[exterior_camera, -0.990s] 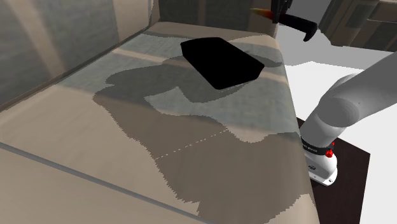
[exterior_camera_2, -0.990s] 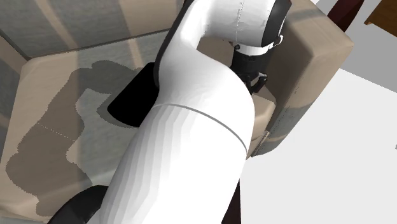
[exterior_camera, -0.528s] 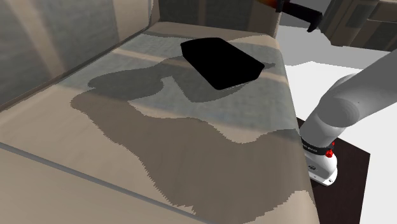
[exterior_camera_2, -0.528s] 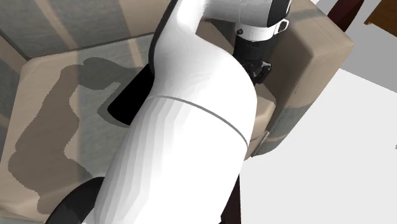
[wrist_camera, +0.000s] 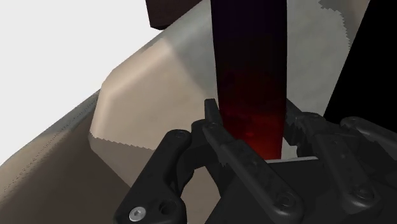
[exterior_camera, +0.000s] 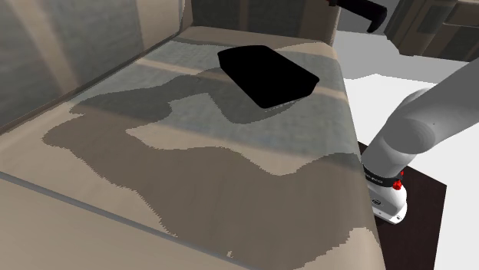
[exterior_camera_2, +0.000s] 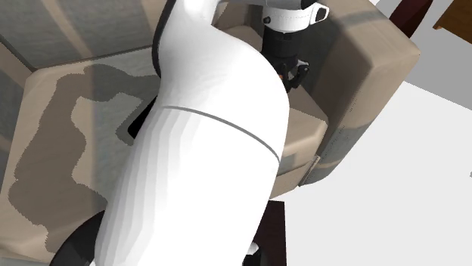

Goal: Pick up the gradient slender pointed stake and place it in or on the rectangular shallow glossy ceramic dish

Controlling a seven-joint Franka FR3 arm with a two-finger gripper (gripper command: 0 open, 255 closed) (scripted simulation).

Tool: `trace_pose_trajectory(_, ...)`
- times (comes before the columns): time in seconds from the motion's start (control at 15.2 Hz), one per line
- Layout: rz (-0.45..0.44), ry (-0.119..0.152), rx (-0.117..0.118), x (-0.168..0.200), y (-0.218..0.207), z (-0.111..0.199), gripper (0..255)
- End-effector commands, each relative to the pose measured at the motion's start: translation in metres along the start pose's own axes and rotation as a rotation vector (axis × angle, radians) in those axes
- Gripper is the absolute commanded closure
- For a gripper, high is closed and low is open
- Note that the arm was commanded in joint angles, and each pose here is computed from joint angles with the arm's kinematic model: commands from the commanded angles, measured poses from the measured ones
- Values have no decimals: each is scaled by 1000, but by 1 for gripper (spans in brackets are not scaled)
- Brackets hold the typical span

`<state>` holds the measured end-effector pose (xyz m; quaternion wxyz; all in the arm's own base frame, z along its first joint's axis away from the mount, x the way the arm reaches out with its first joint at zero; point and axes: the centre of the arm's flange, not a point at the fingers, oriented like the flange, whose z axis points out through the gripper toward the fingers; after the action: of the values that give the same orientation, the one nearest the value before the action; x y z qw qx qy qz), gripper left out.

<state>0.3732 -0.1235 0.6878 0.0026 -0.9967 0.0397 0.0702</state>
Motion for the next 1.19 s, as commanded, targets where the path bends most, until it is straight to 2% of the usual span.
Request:
trace_pose_trajectory(0.0, 1, 0, 0, 2, -28, -1, 255)
trace_pose_trajectory(1.12, 1, 0, 0, 22, -251, -17, 255)
